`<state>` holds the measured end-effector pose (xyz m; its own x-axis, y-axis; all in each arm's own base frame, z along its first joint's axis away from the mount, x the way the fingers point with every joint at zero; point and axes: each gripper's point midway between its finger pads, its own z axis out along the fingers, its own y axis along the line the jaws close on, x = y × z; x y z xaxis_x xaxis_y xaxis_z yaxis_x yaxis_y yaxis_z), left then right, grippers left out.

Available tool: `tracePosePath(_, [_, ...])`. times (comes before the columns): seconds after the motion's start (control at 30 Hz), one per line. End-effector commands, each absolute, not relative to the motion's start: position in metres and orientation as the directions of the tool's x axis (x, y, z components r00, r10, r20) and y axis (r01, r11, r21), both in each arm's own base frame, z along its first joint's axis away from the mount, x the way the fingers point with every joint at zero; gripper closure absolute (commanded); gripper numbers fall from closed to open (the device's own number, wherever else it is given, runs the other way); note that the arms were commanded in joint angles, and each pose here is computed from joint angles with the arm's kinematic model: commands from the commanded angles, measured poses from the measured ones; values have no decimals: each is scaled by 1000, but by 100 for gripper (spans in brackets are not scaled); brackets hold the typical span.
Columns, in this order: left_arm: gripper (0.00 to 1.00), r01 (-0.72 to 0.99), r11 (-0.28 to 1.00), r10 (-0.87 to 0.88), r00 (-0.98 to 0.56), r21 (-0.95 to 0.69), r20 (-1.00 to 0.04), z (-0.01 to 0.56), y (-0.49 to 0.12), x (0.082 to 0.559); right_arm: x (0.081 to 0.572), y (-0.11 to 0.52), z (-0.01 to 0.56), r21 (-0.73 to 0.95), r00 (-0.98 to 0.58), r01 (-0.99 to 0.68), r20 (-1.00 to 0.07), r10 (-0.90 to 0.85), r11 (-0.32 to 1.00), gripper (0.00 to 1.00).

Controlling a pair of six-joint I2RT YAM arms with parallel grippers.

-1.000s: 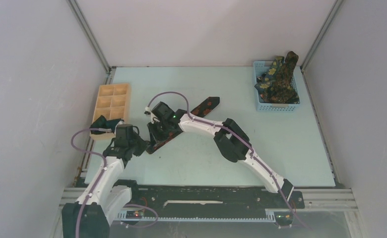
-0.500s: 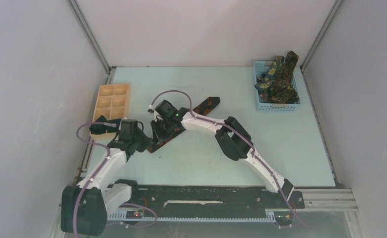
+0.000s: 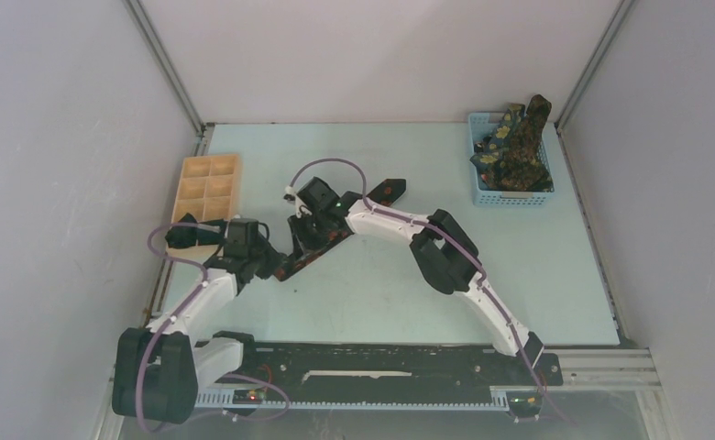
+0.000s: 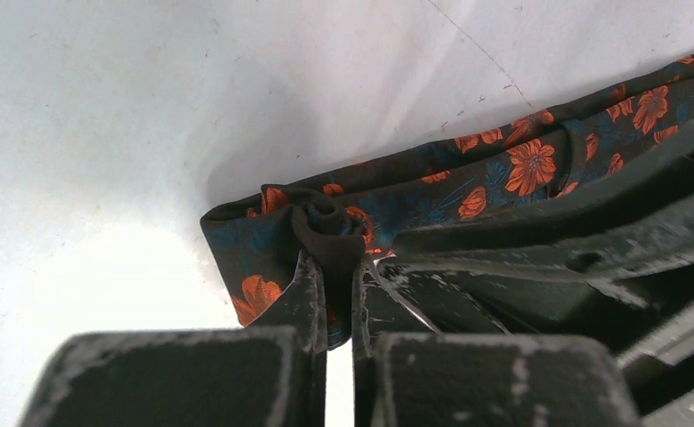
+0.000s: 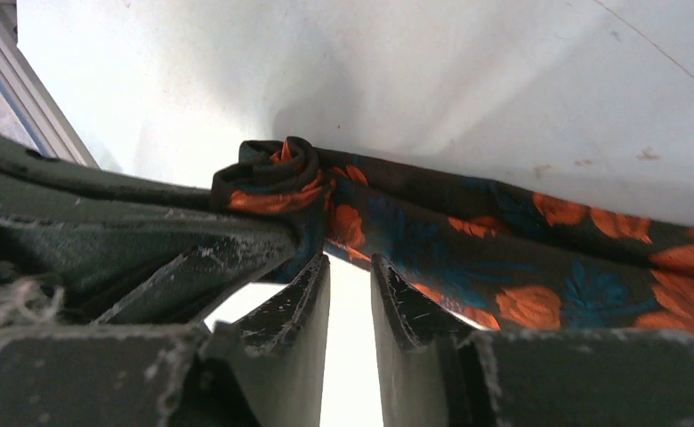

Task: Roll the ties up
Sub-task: Roll the tie at the center of the board.

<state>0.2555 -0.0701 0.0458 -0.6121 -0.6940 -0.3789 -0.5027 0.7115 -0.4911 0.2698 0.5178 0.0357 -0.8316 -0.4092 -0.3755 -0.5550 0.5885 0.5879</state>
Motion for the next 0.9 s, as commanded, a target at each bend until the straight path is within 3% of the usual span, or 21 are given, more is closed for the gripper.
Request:
tracePosePath(0.0, [100,-474,713,-687,-620,-516,-379,47,-77,262,286,512,88,585,-800,-597,-481,-358,549,73])
tracePosePath(0.1, [97,-461,712,-684,-626,-530,-374,46,-81,265,290,503,86,585,-809,-584,-474,-347,563,72])
tracePosePath(0.27, [65,-426,709,-679,-627,-563,-381,48,-88,269,293,495,86,584,-814,-576,-472,-339,572,72])
tracePosePath(0.43, [53,-409,711,-673,-634,-572,-382,49,-92,268,291,493,86,586,-816,-574,-471,-336,572,72])
tracePosePath(0.67, [45,-394,705,-678,-620,-590,-396,50,-92,263,289,497,90,595,-815,-576,-474,-334,560,71])
tracePosePath(0.87, [56,-402,700,-687,-606,-591,-401,49,-90,259,292,498,100,597,-811,-580,-490,-321,555,69])
